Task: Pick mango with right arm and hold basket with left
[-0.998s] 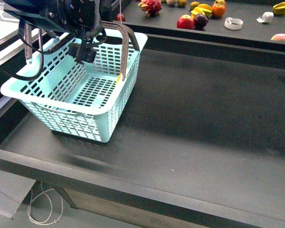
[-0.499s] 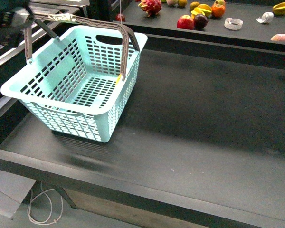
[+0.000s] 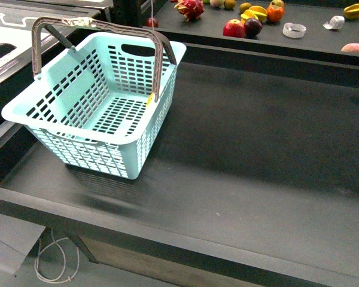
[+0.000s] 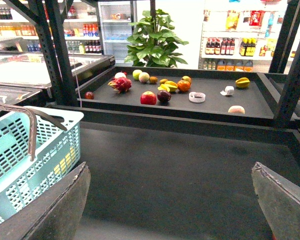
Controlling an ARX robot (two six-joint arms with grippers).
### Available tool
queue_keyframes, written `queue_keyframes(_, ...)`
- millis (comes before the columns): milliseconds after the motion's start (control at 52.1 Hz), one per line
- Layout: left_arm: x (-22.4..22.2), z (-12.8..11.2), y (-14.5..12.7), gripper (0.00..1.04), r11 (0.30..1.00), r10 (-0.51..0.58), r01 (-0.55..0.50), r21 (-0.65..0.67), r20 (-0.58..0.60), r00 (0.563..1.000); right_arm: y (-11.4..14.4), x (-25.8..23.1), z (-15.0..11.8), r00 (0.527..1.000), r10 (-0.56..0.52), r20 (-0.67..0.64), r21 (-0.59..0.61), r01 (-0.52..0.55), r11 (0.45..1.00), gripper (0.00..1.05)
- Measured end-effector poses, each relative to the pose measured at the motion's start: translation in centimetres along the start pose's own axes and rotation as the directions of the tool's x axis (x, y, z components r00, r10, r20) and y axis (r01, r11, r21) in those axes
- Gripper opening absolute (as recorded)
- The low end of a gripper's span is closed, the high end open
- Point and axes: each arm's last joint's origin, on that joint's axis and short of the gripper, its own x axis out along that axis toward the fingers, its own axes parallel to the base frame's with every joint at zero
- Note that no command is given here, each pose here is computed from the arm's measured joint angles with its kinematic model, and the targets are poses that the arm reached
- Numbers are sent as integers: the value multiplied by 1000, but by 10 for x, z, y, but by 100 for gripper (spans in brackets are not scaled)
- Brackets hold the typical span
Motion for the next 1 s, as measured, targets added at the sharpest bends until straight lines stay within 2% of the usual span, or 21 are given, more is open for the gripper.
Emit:
queue_keyframes(154,-25,7,14,97,999,43,-43,14,15,999,0,0,0,1000,0,0,0,0,1000,96)
queue_keyframes(518,-26,7,13,97,999,35,-36,21,11,999,0,0,0,1000,0,0,0,0,1000,96)
queue_keyframes(557,-25,8,17,91,995,-55,59,78,-49,997,0,0,0,1000,0,0,0,0,1000,96)
queue_keyframes(595,-28,7,19,84,953,-207,234,192,-151,967,0,0,0,1000,0,0,0,0,1000,96)
queue_keyframes(653,-38,4,22,73,833,-361,433,346,-254,897,0,0,0,1000,-1,0,0,1,1000,96)
queue_keyframes(691,-45,3,21,66,729,-418,517,449,-305,855,0,0,0,1000,0,0,0,0,1000,96)
queue_keyframes(768,-57,1,25,49,566,-446,542,621,-322,835,0,0,0,1000,1,0,0,-1,1000,96)
queue_keyframes(825,-64,1,28,39,519,-443,531,670,-320,837,0,0,0,1000,0,0,0,0,1000,96)
queue_keyframes(883,-72,-3,34,23,477,-455,527,703,-315,833,0,0,0,1000,-1,0,0,1,1000,96)
queue_keyframes(979,-81,-7,43,3,462,-435,523,717,-330,838,0,0,0,1000,0,0,0,0,1000,96)
queue_keyframes(998,-83,-7,44,2,461,-435,521,718,-329,838,0,0,0,1000,0,0,0,0,1000,96)
